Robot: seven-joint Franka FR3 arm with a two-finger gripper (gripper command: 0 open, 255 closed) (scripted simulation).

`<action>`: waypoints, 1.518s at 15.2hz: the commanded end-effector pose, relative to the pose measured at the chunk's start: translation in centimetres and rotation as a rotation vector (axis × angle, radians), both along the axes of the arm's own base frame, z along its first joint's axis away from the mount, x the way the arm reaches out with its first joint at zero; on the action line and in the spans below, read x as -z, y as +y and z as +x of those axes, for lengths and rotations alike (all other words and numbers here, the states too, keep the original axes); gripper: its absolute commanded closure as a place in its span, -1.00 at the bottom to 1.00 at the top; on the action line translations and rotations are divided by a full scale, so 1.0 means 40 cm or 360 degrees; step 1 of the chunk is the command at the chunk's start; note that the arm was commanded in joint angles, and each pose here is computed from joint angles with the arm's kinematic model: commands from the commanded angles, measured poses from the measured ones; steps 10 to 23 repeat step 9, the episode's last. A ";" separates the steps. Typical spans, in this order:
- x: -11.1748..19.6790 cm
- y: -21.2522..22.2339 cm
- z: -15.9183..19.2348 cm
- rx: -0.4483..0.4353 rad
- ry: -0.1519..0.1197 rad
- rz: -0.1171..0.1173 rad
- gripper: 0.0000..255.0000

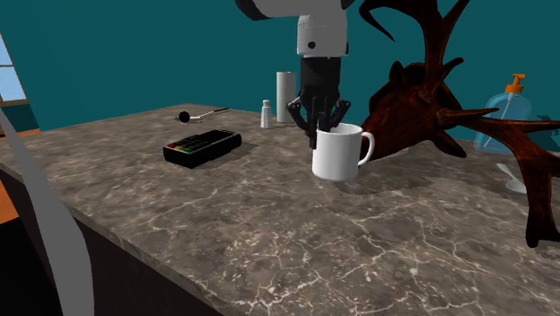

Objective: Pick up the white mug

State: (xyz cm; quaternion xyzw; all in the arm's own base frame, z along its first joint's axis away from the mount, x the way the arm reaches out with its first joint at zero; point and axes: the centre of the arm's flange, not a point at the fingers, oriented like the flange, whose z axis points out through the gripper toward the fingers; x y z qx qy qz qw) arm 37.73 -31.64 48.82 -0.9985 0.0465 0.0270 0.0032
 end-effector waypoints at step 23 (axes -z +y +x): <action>-0.110 -0.003 0.001 0.0001 -0.0001 0.0000 1.00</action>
